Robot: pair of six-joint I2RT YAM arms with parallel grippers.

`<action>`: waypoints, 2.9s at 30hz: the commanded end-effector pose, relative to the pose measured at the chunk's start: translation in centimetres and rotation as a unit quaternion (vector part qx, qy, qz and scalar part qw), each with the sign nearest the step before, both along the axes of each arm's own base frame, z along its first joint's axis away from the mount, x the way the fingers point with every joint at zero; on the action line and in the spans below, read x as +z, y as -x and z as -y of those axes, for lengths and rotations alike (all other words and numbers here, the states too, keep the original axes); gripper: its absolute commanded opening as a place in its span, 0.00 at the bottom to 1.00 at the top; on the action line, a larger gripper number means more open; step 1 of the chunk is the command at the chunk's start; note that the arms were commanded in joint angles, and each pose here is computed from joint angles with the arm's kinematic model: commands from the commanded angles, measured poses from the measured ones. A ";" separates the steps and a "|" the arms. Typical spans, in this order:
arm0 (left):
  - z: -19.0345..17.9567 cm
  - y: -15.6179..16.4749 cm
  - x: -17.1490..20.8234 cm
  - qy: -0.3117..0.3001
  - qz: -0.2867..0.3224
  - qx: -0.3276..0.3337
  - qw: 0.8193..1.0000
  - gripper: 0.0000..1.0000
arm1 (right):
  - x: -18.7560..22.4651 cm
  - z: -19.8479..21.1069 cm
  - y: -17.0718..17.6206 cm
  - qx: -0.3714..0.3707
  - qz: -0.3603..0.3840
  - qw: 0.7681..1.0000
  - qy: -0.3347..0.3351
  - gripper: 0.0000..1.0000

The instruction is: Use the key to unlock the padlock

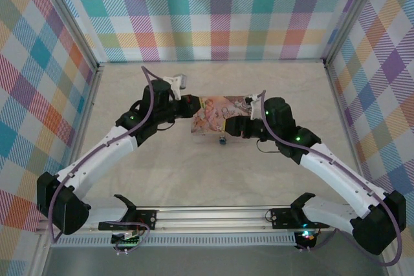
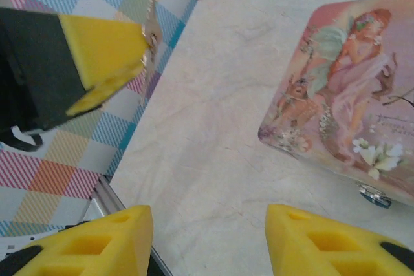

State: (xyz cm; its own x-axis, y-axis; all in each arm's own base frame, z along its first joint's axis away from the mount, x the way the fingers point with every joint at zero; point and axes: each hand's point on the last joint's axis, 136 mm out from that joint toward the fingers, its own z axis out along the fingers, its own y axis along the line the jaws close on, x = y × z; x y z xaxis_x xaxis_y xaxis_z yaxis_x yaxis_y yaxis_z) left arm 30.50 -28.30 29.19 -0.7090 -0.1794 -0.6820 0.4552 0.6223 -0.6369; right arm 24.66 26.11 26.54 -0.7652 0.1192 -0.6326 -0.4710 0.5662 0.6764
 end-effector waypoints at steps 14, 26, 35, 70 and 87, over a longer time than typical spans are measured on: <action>3.9 3.7 2.5 0.044 0.064 -0.122 0.989 0.00 | 6.7 0.1 -0.6 0.007 0.037 0.995 -0.089 0.39; 4.3 4.3 1.9 0.026 0.069 -0.121 0.990 0.00 | 7.1 -0.4 -1.8 0.003 0.015 0.996 -0.087 0.35; 4.2 4.1 2.2 0.028 0.074 -0.113 0.990 0.00 | 5.8 -1.0 -1.3 0.026 -0.014 0.995 -0.095 0.32; 3.0 5.8 5.7 0.069 0.138 -0.108 0.982 0.00 | 3.2 -2.1 -2.3 0.026 -0.063 0.992 -0.108 0.04; 2.6 5.6 5.6 0.064 0.141 -0.097 0.983 0.00 | 4.2 -1.6 -1.7 0.020 -0.048 0.991 -0.125 0.38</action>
